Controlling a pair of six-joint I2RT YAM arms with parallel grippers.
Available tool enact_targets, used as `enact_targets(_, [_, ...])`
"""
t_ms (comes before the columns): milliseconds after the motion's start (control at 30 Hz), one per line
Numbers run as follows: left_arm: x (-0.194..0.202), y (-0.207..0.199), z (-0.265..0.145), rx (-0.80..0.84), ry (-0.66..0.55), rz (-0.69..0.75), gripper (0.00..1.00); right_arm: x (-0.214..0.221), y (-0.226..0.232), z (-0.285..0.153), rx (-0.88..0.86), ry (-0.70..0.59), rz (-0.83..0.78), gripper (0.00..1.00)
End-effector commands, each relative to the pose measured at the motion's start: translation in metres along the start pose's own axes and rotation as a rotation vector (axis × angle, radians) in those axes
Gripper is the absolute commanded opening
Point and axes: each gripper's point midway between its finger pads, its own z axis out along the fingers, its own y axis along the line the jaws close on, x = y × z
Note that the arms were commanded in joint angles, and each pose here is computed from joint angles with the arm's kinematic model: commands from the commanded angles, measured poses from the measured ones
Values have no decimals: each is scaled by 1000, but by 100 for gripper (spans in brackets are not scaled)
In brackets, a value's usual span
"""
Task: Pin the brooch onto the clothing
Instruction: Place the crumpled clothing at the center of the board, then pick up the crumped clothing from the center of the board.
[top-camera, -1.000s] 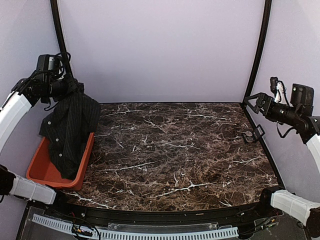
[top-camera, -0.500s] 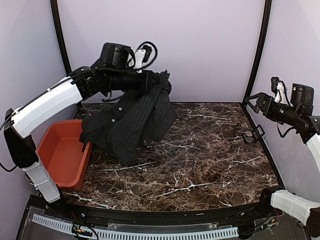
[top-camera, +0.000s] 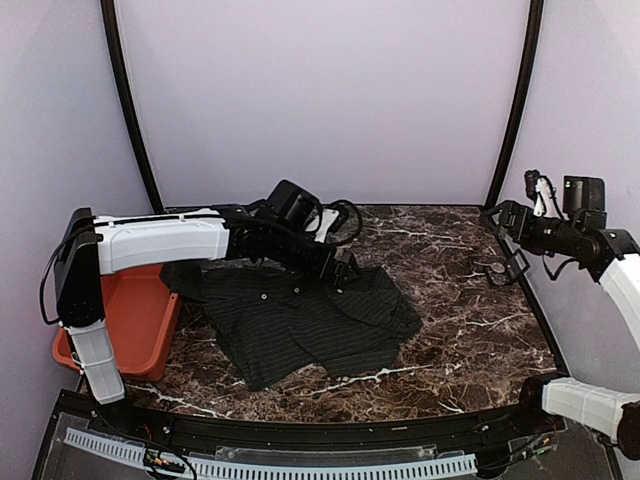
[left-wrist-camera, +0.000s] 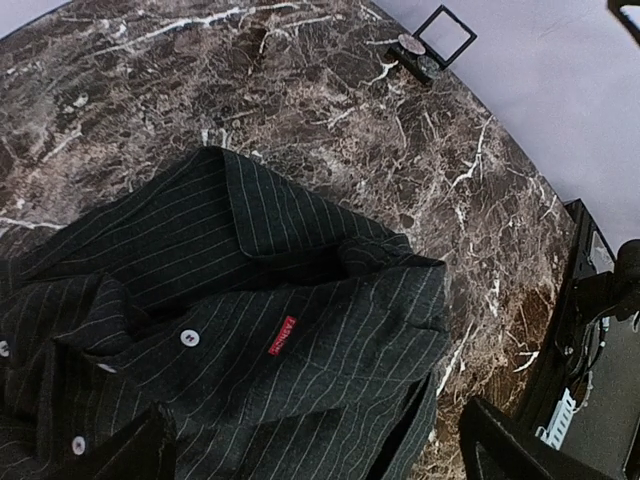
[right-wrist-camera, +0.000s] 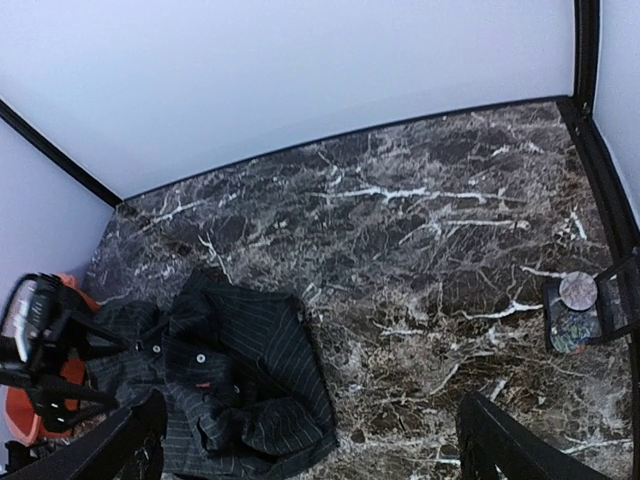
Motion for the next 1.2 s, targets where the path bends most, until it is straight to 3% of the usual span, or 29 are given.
enact_targets(0, [-50,2,-76,-2,-208,-11,99,33,-1,28,-10,123,-36,99])
enact_targets(133, [-23,69,-90,-201,-138,-126,99,82,23,59,-85,270,-92,99])
enact_targets(267, [10,89,-92,-278,-70,-166,99,140,60,77,-186,414,-165,99])
enact_targets(467, [39,72,-101,-163,-100,-165,99,220,122,67,-310,526,-458,99])
enact_targets(500, [29,60,-109,-108,-156,-131,99,227,125,66,-301,520,-520,99])
enact_targets(600, [52,23,-106,18,-133,25,99,242,125,67,-242,511,-697,98])
enact_targets(767, [90,1,-95,-8,-37,248,99,276,123,69,-280,597,-864,84])
enact_targets(933, [121,23,-70,-106,100,213,99,299,118,80,-274,645,-892,83])
enact_targets(1167, [153,54,-54,-225,174,108,99,315,108,91,-200,673,-961,85])
